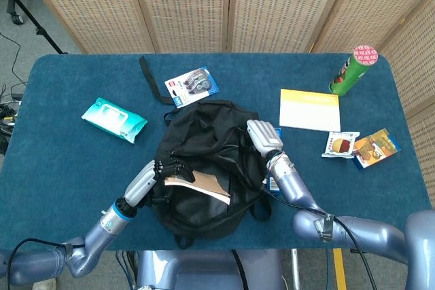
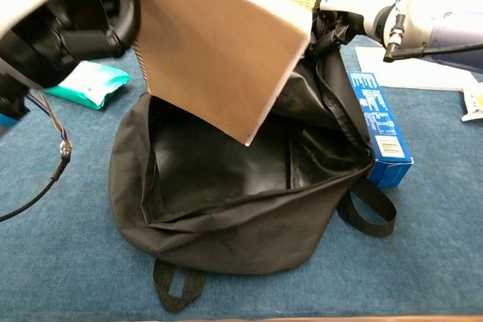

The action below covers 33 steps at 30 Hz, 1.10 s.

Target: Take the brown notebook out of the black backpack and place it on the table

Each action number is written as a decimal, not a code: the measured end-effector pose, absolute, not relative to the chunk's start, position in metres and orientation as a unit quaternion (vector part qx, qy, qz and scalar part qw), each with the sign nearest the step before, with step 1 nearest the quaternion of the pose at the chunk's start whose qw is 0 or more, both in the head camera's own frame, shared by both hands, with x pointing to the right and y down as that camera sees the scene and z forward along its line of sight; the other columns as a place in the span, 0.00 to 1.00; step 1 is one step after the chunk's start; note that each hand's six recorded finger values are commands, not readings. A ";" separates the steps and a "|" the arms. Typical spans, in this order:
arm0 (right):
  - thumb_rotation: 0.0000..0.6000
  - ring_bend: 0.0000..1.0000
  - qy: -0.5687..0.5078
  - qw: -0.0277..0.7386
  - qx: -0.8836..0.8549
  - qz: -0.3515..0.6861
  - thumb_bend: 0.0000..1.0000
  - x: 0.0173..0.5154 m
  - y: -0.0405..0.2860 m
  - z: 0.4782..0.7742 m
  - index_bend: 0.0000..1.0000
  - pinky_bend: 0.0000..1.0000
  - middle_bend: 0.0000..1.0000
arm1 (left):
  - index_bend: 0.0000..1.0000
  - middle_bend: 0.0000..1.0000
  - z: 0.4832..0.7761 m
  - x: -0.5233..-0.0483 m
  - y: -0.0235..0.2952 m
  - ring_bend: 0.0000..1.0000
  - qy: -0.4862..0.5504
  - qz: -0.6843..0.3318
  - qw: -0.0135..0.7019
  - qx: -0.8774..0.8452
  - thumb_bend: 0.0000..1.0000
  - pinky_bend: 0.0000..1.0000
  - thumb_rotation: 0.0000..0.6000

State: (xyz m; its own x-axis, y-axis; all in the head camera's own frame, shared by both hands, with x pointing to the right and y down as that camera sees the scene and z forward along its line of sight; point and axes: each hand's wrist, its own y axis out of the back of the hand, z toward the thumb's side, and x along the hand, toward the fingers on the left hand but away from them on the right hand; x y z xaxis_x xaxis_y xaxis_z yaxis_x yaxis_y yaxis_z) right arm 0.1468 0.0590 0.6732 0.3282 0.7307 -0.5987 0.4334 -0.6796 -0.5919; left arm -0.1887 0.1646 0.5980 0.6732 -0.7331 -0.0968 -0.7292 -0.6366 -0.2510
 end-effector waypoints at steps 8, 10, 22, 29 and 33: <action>1.00 0.55 -0.365 0.163 -0.796 0.455 0.72 0.152 0.061 0.678 0.70 0.60 0.67 | 0.77 0.54 0.571 -0.198 0.149 0.35 0.436 0.031 0.119 -0.892 1.00 0.39 1.00; 1.00 0.55 -0.364 0.163 -0.795 0.458 0.72 0.154 0.062 0.679 0.70 0.59 0.67 | 0.77 0.54 0.564 -0.201 0.145 0.35 0.446 0.045 0.103 -0.888 1.00 0.39 1.00; 1.00 0.55 -0.354 0.164 -0.799 0.458 0.72 0.154 0.069 0.682 0.70 0.59 0.67 | 0.77 0.54 0.534 -0.247 0.106 0.35 0.514 0.043 0.202 -0.833 1.00 0.39 1.00; 1.00 0.55 -0.346 0.163 -0.805 0.453 0.72 0.149 0.074 0.680 0.70 0.59 0.67 | 0.77 0.54 0.553 -0.289 0.086 0.35 0.518 -0.042 0.327 -0.789 1.00 0.39 1.00; 1.00 0.55 -0.340 0.163 -0.808 0.453 0.72 0.148 0.076 0.677 0.70 0.59 0.67 | 0.77 0.54 0.573 -0.317 0.077 0.35 0.514 -0.102 0.381 -0.762 1.00 0.39 1.00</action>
State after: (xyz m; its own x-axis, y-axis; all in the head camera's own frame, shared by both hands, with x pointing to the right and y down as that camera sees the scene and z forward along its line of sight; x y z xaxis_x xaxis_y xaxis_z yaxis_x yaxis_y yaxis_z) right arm 0.1475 0.0759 0.6773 0.3591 0.6975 -0.6202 0.4016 -0.7153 -0.5719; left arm -0.3173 0.0771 0.5728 0.4519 -0.8601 -0.2366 -0.7052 -0.1820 -0.6852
